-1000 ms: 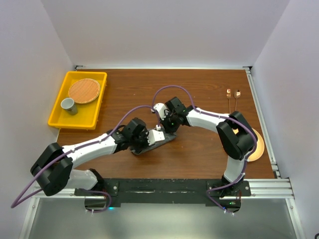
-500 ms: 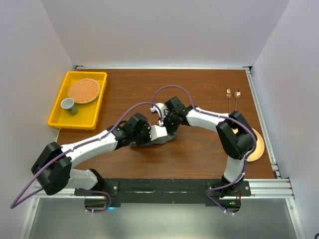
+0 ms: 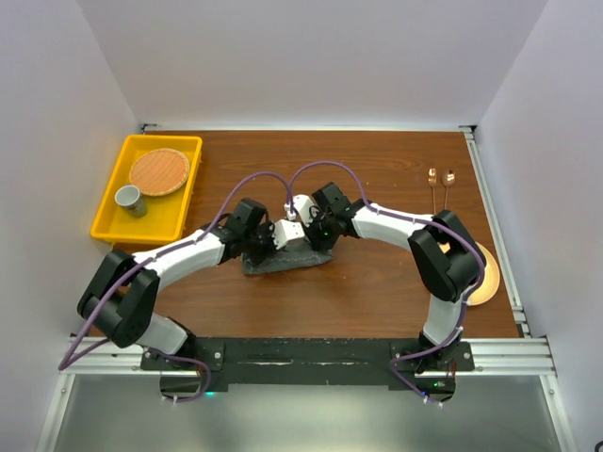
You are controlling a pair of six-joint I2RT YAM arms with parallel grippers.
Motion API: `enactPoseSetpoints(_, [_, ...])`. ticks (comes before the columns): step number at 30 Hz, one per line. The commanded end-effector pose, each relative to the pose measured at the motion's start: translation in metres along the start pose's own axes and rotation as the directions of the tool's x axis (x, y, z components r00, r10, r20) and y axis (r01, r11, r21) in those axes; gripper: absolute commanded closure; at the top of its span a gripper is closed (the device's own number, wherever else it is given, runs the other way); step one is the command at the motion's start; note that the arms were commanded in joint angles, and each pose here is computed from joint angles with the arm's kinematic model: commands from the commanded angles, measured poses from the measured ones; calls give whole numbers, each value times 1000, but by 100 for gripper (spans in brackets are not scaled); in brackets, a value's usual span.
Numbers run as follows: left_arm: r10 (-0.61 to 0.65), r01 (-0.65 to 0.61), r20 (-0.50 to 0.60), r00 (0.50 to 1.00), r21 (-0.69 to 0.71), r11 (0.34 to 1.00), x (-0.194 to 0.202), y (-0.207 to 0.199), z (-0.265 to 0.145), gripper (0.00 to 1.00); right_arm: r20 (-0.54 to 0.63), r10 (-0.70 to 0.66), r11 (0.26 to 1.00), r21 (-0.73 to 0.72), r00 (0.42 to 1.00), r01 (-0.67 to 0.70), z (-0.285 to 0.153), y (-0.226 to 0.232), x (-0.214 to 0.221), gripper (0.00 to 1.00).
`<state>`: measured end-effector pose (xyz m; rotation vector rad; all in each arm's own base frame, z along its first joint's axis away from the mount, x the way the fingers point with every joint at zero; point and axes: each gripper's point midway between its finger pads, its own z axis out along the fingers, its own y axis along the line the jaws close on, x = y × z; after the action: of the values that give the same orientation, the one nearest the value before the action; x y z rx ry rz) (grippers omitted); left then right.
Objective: Fold the napkin into a case and place the utensils inside
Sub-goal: Smooth out the smaller rectangle-folded napkin at the center of the board.
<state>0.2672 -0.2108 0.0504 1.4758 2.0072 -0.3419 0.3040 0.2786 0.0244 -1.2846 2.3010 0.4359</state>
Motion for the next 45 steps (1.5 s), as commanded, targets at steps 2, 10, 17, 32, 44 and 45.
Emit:
enactPoseSetpoints(2, [31,-36,133,991,39,999,-26,10,5,100,-75,-2,1000,22,997,3,9,-10,22,100])
enactPoseSetpoints(10, [-56,39,121,991,140,989,-10,-2,18,100,9,28,999,19,1000,-28,-10,-11,-6,100])
enactPoseSetpoints(17, [-163,141,94,982,206,968,4,-3,25,100,80,70,998,2,994,-70,-28,-11,-25,100])
enactPoseSetpoints(32, [-345,318,20,939,341,885,12,1,35,100,128,88,996,-38,988,-83,-37,-8,-34,100])
enactPoseSetpoints(44, [-535,472,16,845,450,758,-16,12,23,100,-6,46,998,43,999,-46,2,-27,10,100])
enactPoseSetpoints(45, [-542,468,28,840,467,750,-21,13,20,100,-12,41,998,45,999,-41,4,-28,12,100])
